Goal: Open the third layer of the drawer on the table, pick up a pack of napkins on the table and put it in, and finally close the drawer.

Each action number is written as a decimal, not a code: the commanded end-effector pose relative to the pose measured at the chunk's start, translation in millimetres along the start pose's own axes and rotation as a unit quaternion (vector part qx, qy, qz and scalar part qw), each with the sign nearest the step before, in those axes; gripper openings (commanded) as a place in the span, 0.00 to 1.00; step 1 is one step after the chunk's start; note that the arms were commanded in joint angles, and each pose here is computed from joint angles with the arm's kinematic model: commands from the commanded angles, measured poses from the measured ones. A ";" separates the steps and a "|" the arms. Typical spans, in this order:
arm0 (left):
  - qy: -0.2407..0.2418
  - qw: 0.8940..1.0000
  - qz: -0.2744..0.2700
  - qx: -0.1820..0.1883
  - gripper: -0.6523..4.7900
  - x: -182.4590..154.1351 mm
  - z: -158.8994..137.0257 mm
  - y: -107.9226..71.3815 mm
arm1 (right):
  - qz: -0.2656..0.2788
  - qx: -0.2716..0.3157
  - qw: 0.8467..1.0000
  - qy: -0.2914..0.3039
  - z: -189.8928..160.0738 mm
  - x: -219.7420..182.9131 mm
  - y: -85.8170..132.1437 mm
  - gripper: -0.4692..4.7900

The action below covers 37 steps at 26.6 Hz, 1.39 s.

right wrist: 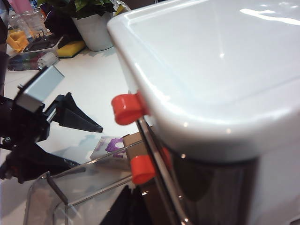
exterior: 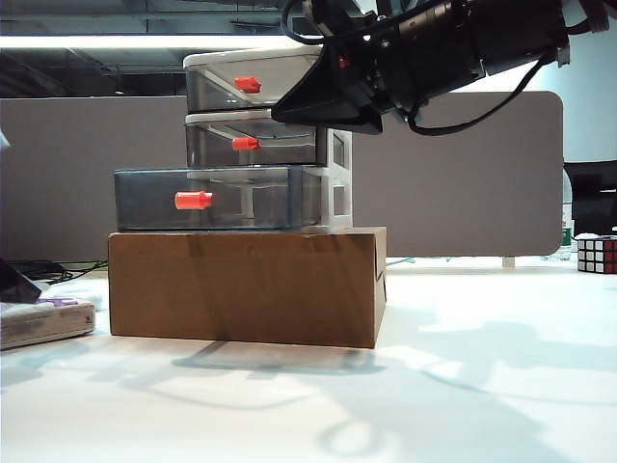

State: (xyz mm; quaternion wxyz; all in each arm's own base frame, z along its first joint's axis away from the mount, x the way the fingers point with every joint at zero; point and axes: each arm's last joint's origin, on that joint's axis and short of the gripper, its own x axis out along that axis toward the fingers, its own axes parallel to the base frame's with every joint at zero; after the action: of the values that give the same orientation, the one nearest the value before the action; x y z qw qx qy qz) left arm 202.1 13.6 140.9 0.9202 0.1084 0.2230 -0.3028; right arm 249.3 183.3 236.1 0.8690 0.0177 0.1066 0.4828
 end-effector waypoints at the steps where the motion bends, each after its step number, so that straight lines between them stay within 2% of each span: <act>1: 0.012 0.999 0.015 0.040 0.92 8.9 7.1 6.3 | 0.004 -0.003 1.000 -0.008 3.3 -0.1 0.6 0.08; 3: 0.022 0.998 0.034 0.040 0.92 12.7 10.8 12.9 | 0.003 -0.003 1.000 -0.006 2.7 -0.1 0.6 0.08; 6: 0.024 0.998 0.034 0.038 0.92 19.0 17.9 22.3 | 0.003 0.000 1.000 -0.001 0.5 -0.4 0.6 0.08; 12: 0.062 0.998 -0.021 -0.002 0.92 38.1 18.6 32.5 | 0.002 0.001 1.000 0.008 -1.9 -0.6 0.4 0.08; 17: 0.058 0.997 -0.046 -0.002 0.92 42.9 19.5 29.5 | 0.000 0.003 1.000 0.011 -3.4 -0.8 0.4 0.08; 24: 0.059 0.997 -0.052 0.005 0.92 42.9 18.8 28.7 | 0.000 0.004 1.000 0.014 -4.0 -0.9 0.3 0.08; 31: 0.087 0.996 -0.019 0.008 0.92 42.7 16.7 30.2 | 0.000 0.003 1.000 0.014 -4.0 -0.8 0.3 0.08; 37: 0.097 0.995 -0.010 0.007 0.90 43.2 15.5 30.2 | 0.000 0.002 1.000 0.014 -4.0 -0.9 0.2 0.08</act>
State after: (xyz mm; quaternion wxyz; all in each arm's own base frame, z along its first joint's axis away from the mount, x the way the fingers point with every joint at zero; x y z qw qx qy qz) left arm 256.5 10.4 135.9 0.8906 0.1367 0.3075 -0.3060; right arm 247.9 182.1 230.4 0.8675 0.0142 0.1274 0.4807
